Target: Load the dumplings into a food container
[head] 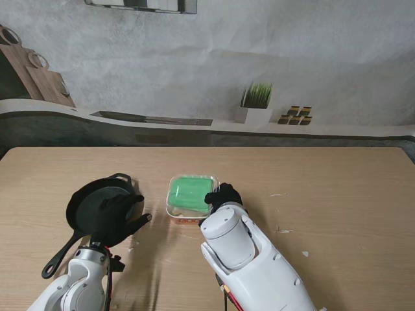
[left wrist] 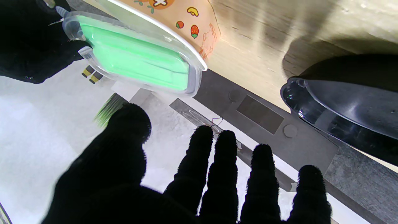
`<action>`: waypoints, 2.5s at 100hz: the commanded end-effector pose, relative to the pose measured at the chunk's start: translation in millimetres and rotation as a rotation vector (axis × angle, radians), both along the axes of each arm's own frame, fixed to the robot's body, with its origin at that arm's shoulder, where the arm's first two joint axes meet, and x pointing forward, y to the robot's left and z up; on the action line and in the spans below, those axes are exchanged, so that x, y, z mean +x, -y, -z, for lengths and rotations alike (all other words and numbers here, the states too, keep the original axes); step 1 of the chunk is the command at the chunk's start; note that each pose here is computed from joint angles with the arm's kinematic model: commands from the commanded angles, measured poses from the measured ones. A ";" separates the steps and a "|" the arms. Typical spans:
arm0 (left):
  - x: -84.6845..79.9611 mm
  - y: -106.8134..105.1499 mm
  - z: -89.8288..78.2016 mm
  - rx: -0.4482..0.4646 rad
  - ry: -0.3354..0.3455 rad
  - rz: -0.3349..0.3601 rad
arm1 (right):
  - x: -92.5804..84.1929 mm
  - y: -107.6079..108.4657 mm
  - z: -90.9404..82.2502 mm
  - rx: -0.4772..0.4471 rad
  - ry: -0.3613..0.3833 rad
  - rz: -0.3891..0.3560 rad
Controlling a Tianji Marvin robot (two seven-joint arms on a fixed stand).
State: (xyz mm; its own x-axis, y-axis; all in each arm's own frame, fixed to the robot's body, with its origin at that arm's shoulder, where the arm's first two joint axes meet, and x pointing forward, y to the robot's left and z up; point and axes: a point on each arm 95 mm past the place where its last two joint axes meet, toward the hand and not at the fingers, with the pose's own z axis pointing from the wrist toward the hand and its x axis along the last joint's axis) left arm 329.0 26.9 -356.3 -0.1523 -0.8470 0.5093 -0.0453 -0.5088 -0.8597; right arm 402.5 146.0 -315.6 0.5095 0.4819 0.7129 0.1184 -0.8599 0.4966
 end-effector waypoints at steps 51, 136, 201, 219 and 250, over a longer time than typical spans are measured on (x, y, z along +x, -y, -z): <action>0.9 1.0 3.2 -0.003 -0.016 0.005 | -5.2 6.3 3.3 -0.063 -0.082 -0.075; 0.9 -1.5 2.6 0.011 -0.010 0.005 | -5.0 12.3 12.7 -0.221 -0.038 -0.125; 69.2 9.8 -18.0 0.228 -0.154 0.072 | -22.2 61.7 19.8 -0.364 0.134 -0.461; 84.0 19.8 -8.7 0.253 -0.203 0.073 | -19.4 58.3 25.0 -0.353 0.137 -0.485; 94.6 27.1 1.3 0.253 -0.223 0.077 | -12.3 43.9 28.9 -0.399 0.157 -0.533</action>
